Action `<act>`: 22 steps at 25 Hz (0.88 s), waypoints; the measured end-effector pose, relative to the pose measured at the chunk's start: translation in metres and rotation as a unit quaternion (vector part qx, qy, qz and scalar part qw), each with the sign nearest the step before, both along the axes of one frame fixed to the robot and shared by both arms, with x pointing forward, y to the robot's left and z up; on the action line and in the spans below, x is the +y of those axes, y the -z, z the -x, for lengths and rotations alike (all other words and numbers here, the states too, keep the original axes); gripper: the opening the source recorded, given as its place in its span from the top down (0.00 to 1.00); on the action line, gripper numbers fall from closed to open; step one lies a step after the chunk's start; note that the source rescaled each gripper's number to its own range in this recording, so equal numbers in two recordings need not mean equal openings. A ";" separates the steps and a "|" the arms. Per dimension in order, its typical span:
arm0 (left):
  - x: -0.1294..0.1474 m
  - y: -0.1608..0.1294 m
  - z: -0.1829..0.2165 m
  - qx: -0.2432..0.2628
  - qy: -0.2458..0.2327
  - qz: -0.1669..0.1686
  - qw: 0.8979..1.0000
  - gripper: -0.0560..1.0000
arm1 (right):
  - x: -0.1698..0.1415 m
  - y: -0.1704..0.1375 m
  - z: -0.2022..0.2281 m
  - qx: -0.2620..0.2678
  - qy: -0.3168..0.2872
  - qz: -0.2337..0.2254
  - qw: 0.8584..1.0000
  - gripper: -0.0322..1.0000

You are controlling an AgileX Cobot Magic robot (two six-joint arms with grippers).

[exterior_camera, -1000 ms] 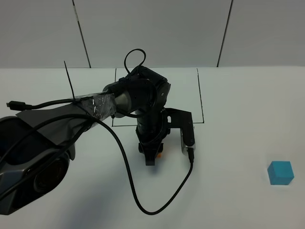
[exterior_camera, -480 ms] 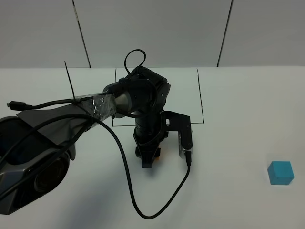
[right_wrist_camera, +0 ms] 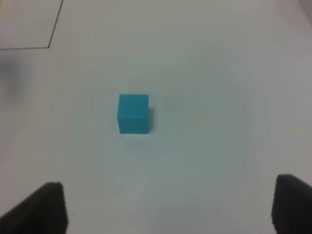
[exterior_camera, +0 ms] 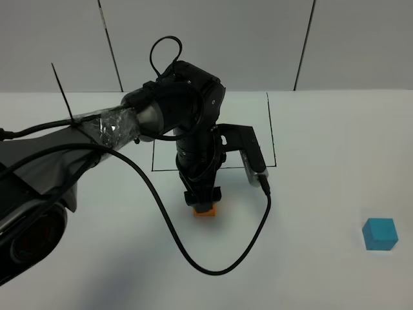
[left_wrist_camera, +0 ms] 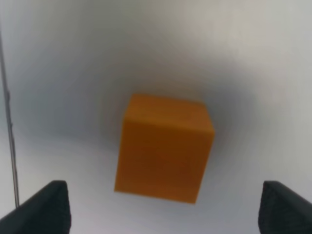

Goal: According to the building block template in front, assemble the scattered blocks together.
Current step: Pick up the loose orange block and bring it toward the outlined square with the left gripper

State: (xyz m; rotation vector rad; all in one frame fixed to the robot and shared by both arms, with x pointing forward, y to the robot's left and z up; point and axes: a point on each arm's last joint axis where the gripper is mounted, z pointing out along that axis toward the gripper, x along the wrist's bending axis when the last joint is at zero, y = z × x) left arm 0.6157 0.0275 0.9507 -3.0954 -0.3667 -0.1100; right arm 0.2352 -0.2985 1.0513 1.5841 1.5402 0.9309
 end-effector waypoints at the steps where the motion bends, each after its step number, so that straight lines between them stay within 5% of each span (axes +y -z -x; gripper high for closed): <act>1: 0.002 -0.006 0.000 -0.004 -0.024 -0.003 1.000 0.11 | 0.000 0.000 0.000 0.000 0.000 0.000 1.000 0.27; 6: 0.031 -0.028 -0.013 -0.031 -0.137 -0.003 0.990 0.11 | 0.000 0.000 0.000 0.000 0.000 0.000 1.000 0.27; 12: 0.085 -0.072 -0.030 -0.051 -0.241 0.051 0.968 0.11 | 0.000 0.000 0.000 0.000 0.000 0.000 1.000 0.27; 17: 0.135 -0.105 -0.036 -0.048 -0.322 0.115 0.938 0.11 | 0.000 0.000 0.000 0.000 0.000 0.000 1.000 0.27; 22: 0.198 -0.115 -0.018 -0.040 -0.400 0.126 0.907 0.11 | 0.000 0.000 0.000 0.000 0.000 0.000 1.000 0.27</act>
